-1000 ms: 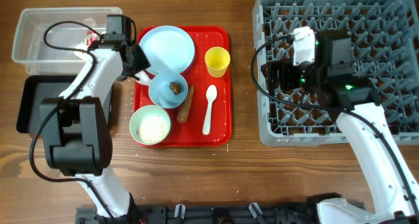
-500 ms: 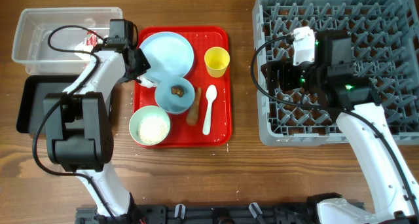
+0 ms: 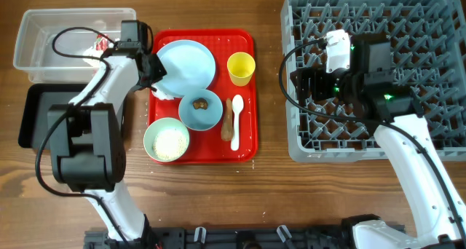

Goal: Sort waste into correct bins and load items into the dishwasher rack
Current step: 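Drop the tissue into the clear plastic bin with left gripper, then grasp the blue bowl with the food scrap using left gripper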

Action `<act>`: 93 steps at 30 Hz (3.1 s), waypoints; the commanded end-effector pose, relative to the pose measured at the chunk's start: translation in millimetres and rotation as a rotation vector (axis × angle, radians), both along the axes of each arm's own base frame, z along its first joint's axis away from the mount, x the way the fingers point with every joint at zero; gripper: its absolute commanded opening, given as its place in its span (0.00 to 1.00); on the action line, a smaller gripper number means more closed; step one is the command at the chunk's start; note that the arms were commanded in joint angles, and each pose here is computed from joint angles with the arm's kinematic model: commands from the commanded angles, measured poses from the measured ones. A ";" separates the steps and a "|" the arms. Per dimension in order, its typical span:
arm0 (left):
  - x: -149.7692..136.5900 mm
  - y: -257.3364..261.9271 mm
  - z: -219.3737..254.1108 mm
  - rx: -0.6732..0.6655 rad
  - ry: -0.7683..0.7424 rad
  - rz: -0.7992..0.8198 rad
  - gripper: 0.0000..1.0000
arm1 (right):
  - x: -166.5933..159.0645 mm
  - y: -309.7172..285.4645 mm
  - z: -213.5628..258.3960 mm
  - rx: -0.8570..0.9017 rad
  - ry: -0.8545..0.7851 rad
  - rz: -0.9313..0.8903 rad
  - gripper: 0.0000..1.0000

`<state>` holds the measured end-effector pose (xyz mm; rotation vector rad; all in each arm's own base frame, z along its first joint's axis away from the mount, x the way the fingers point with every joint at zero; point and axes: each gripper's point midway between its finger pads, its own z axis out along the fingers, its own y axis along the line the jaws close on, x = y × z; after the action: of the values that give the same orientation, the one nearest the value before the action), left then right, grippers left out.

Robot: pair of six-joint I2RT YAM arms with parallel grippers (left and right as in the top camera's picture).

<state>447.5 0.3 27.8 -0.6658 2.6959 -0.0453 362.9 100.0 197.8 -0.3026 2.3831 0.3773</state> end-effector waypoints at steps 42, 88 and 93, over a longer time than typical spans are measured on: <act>39.3 100.7 213.9 0.224 -0.542 0.015 0.04 | 5.9 3.8 6.7 0.023 -0.020 0.004 1.00; -104.1 -195.7 25.5 -0.087 0.219 -0.785 0.75 | 5.9 3.8 6.7 0.035 -0.013 -0.010 1.00; -105.3 -195.1 -4.3 -0.085 0.282 -0.776 0.53 | 5.9 3.8 6.7 0.034 -0.013 -0.009 1.00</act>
<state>347.5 -196.5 43.4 0.4233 3.0084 -0.2964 366.1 100.5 200.8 -0.2812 2.3690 0.3853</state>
